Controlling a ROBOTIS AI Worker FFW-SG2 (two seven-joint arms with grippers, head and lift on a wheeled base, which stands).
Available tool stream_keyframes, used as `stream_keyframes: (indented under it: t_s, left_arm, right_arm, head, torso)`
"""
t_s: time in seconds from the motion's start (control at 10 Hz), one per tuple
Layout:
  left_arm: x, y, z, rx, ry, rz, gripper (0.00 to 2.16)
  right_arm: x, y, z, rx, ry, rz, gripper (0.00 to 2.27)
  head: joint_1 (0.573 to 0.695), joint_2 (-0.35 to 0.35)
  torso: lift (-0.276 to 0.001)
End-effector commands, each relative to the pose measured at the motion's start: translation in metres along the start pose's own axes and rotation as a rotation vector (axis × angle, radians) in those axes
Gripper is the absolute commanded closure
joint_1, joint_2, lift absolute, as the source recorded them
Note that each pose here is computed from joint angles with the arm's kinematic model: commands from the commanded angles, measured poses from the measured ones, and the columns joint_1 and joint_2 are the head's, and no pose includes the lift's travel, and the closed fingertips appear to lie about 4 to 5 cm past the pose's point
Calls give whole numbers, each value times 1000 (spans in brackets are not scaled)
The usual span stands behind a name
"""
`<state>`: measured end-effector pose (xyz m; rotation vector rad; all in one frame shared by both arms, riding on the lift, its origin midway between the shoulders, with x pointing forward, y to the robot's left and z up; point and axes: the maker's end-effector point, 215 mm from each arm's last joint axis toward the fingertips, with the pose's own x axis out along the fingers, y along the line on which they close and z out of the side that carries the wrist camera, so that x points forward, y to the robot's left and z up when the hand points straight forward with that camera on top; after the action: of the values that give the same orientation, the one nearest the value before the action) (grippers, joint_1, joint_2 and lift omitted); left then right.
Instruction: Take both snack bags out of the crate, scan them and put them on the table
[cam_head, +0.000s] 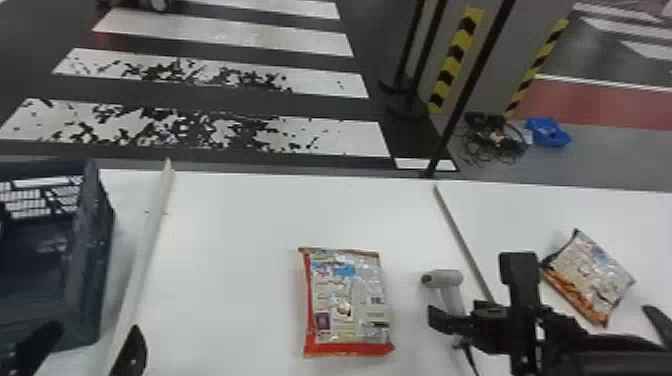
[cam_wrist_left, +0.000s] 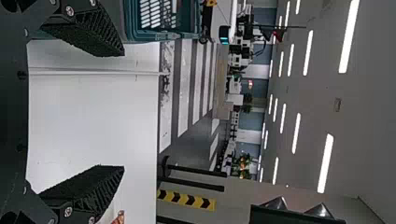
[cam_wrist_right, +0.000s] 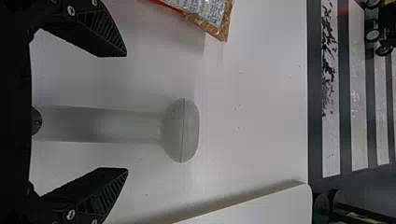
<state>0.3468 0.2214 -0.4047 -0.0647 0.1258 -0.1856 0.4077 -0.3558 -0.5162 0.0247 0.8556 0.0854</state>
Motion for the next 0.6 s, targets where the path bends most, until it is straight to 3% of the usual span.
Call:
stream_keyframes:
  t_s: [0.0,0.1,0.2,0.3,0.4,0.5]
  left_arm:
    - [-2,4,0,2,-2,6,140]
    - [-2,4,0,0,-1,7,140]
    - [-1,4,0,1,-2,6,140]
    - [-1,5,0,0,-3,8,140]
    - [-1,6,-1,1,-1,9,140]
    - [0,6,0,0,-3,9,140]
  right_arm:
    - [7,1,1,-6,10,0,218]
    - [10,0,3,-21,14,-9,390]
    - [12,0,2,-28,20,-7,775]
    - [14,3,0,-24,27,-3,1578]
    - [15,-1,0,-25,29,-26,2078]
    - [15,-3,-2,-26,34,-33,2152]
  head:
    - [695,-204]
    - [695,-200]
    - [695,-195]
    - [695,-192]
    - [695,-190]
    - [695,-191]
  torso:
    - [-93]
    - [-93]
    - [-93]
    - [-93]
    - [-93]
    - [-93]
